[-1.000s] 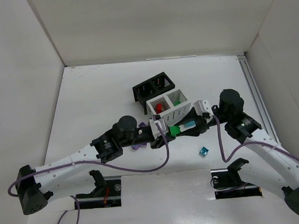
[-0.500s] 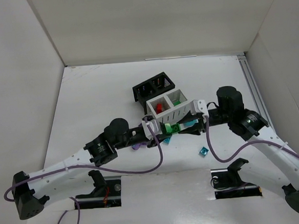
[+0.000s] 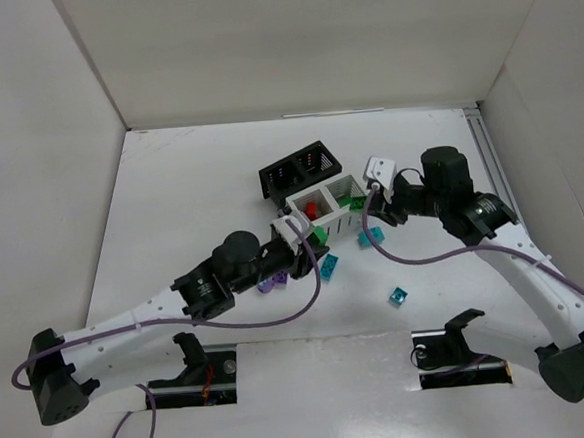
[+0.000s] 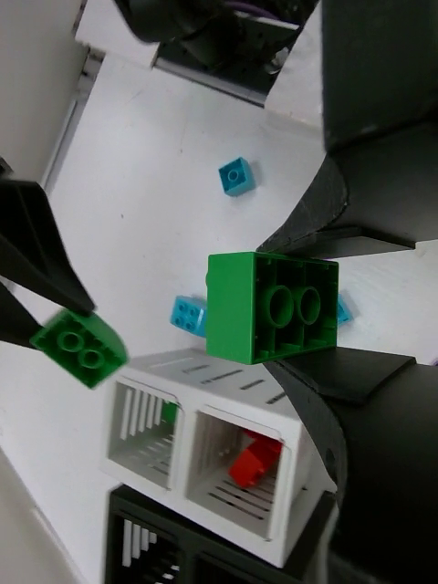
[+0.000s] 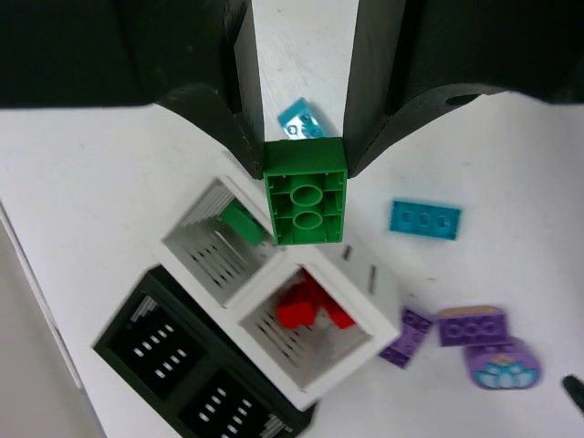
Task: Sort the legos into containers by color
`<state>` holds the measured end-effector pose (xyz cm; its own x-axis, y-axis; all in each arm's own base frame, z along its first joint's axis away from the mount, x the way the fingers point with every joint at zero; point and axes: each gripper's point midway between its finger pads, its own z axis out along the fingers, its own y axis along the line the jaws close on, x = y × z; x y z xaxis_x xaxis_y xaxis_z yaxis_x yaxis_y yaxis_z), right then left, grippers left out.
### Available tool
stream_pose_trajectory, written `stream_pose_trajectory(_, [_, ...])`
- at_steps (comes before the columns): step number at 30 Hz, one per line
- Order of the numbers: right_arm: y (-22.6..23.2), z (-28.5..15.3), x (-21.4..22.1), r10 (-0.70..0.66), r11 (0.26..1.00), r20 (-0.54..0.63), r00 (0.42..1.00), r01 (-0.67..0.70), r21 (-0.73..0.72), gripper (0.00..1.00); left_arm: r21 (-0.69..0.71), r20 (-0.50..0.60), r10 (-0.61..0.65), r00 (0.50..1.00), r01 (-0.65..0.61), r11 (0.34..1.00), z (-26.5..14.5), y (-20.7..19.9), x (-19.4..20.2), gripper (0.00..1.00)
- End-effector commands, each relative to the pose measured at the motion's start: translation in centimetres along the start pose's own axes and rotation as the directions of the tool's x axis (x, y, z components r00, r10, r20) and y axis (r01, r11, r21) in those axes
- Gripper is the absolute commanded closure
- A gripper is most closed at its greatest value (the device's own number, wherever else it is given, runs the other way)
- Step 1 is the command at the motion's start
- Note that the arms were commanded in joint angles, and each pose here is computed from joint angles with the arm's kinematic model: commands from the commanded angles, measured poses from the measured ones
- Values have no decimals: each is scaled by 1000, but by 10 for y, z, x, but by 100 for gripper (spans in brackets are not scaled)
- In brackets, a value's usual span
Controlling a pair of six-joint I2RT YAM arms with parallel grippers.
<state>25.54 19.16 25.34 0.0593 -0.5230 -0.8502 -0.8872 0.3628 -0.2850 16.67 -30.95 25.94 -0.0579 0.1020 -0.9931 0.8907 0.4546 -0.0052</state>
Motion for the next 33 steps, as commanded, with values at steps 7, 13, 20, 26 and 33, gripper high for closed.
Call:
stream_pose_trajectory(7, [-84,41,5,57,961,-127,990,-20,275,100,-339,20,-312,950,300,892,18,50,-5,90])
stream_pose_trajectory(13, [-106,67,13,88,947,-162,983,-32,321,97,-376,12,-345,939,323,868,25,57,-9,90])
stream_pose_trajectory(20, [-103,79,25,121,953,-187,975,-61,297,61,-390,-29,-398,917,356,849,38,72,0,88])
stream_pose_trajectory(26, [-112,45,8,110,923,-160,981,-41,382,30,-345,-21,-382,924,352,870,46,70,-9,88])
stream_pose_trajectory(33, [-111,-16,-2,142,879,-66,988,-95,467,19,-313,-71,-370,926,332,890,77,85,-13,83])
